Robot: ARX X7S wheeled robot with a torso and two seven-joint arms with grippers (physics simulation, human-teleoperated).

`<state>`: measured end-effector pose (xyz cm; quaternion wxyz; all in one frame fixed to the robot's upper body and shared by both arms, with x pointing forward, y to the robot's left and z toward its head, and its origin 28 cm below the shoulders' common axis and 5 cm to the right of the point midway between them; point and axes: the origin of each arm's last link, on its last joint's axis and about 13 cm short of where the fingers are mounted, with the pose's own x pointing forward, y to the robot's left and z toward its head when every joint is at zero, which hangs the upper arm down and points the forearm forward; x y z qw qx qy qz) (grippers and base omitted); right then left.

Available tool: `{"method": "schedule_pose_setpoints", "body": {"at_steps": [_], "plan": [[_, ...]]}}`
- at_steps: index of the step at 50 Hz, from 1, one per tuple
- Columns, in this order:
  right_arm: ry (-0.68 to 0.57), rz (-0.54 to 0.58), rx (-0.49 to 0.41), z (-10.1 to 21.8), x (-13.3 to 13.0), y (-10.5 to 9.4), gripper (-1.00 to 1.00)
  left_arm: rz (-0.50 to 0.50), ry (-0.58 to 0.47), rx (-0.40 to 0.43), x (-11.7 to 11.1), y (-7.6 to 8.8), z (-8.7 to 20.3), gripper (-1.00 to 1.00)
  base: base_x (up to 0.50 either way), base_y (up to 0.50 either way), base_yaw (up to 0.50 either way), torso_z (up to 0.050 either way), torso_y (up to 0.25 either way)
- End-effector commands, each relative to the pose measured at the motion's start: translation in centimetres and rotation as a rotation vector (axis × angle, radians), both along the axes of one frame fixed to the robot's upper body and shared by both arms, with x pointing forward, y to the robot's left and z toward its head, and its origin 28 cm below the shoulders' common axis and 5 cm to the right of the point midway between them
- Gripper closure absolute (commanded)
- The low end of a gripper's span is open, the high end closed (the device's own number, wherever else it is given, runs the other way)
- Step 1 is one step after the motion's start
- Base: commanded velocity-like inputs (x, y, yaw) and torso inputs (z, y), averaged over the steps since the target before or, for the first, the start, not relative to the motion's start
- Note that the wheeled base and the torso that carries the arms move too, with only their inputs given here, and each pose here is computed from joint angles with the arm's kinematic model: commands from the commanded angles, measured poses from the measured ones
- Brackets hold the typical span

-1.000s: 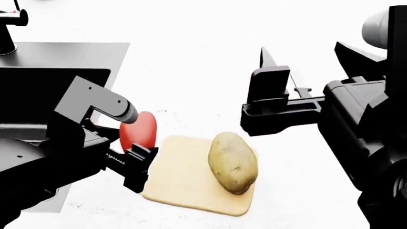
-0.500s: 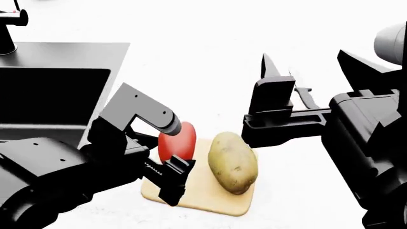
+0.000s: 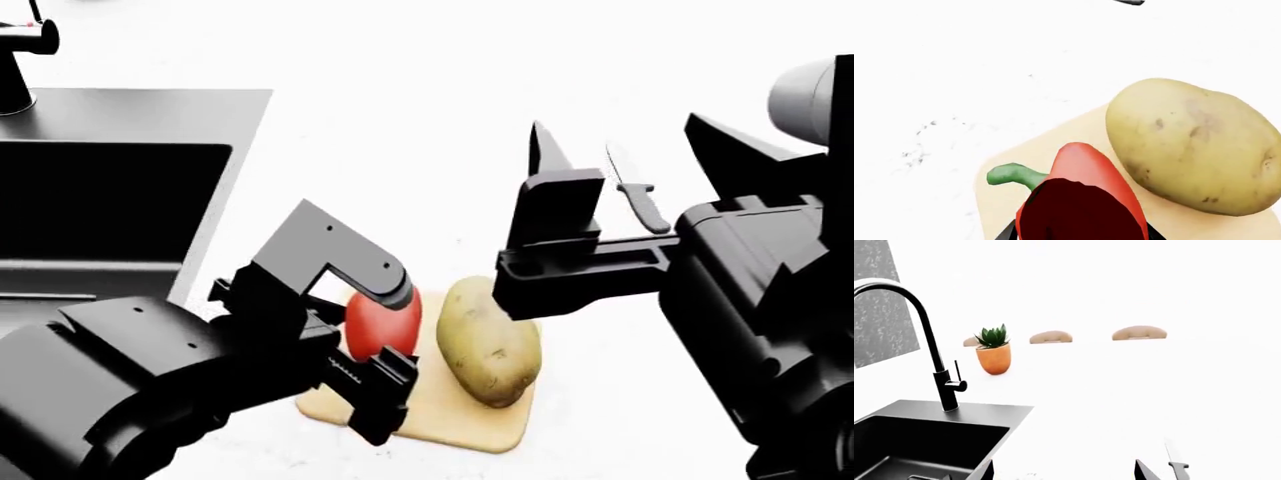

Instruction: Pick the vegetables from the sink and place them on the cutting board.

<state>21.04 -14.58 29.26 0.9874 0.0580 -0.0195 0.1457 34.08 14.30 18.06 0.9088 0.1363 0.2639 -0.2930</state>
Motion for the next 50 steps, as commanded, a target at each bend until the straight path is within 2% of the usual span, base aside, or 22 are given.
{"method": "schedule_pose_setpoints", "body": {"at_steps": [1,12,15,18,22,27,30,32,34,35,36,43,46,47,50], "plan": [[0.036,0.034,-0.070,-0.5,0.1,-0.2,-1.00,0.019,0.006,0.021,0.2,0.1,0.2,-1.00,0.00,0.00,0.00,0.000,0.000],[0.047,0.051,-0.070,-0.6,0.1,0.0,-1.00,-0.017,-0.008,-0.006,-1.1,0.1,1.2,-1.00,0.00,0.00,0.00,0.000,0.000],[0.049,0.052,-0.070,-0.7,0.1,-0.1,-1.00,-0.022,-0.015,-0.023,-1.7,0.6,1.4,-1.00,0.00,0.00,0.00,0.000,0.000],[0.051,0.051,-0.069,-0.7,0.2,-0.1,-1.00,-0.004,-0.007,-0.046,-2.4,1.7,1.0,-1.00,0.00,0.00,0.00,0.000,0.000],[0.046,0.037,-0.065,-0.6,0.3,-0.1,-1.00,0.057,-0.017,-0.052,-2.3,3.5,1.4,-1.00,0.00,0.00,0.00,0.000,0.002],[0.015,-0.034,-0.039,-0.1,0.2,-0.4,-1.00,0.131,-0.015,-0.110,-1.6,5.8,3.2,-1.00,0.00,0.00,0.00,0.000,0.000],[0.016,-0.056,-0.032,-0.2,0.3,-0.9,-1.00,0.187,-0.035,-0.143,-1.7,7.0,4.2,-1.00,0.00,0.00,0.00,0.000,0.000],[0.022,-0.087,-0.024,-0.6,0.5,-1.0,-1.00,0.183,-0.052,-0.144,-2.2,7.8,4.7,-1.00,0.00,0.00,0.00,0.000,0.000],[0.023,-0.105,-0.034,-0.6,0.5,-1.2,-1.00,0.226,-0.039,-0.168,-2.1,8.4,4.9,-1.00,0.00,0.00,0.00,0.000,0.000],[0.028,-0.126,-0.050,-0.5,0.8,-1.5,-1.00,0.260,-0.057,-0.153,-2.1,8.8,5.7,-1.00,0.00,0.00,0.00,0.000,0.000],[0.032,-0.132,-0.061,-0.3,0.9,-1.7,-1.00,0.280,-0.061,-0.179,-2.2,9.2,6.6,-1.00,0.00,0.00,0.00,0.000,0.000],[0.026,-0.168,-0.092,0.7,1.2,-2.6,-1.00,0.388,-0.147,-0.234,-2.7,10.5,10.4,-1.00,0.00,0.00,0.00,0.000,0.000],[0.033,-0.189,-0.113,1.3,1.3,-2.9,-1.00,0.427,-0.135,-0.226,-2.7,10.9,10.8,-1.00,0.00,0.00,0.00,0.000,0.000],[0.032,-0.194,-0.123,1.4,1.4,-3.0,-1.00,0.446,-0.137,-0.201,-3.1,11.0,10.9,-1.00,0.00,0.00,0.00,0.000,0.000],[0.032,-0.206,-0.123,1.5,1.0,-3.5,-1.00,0.472,-0.159,-0.212,-4.1,11.8,11.4,-1.00,0.00,0.00,0.00,0.000,0.000]]}}
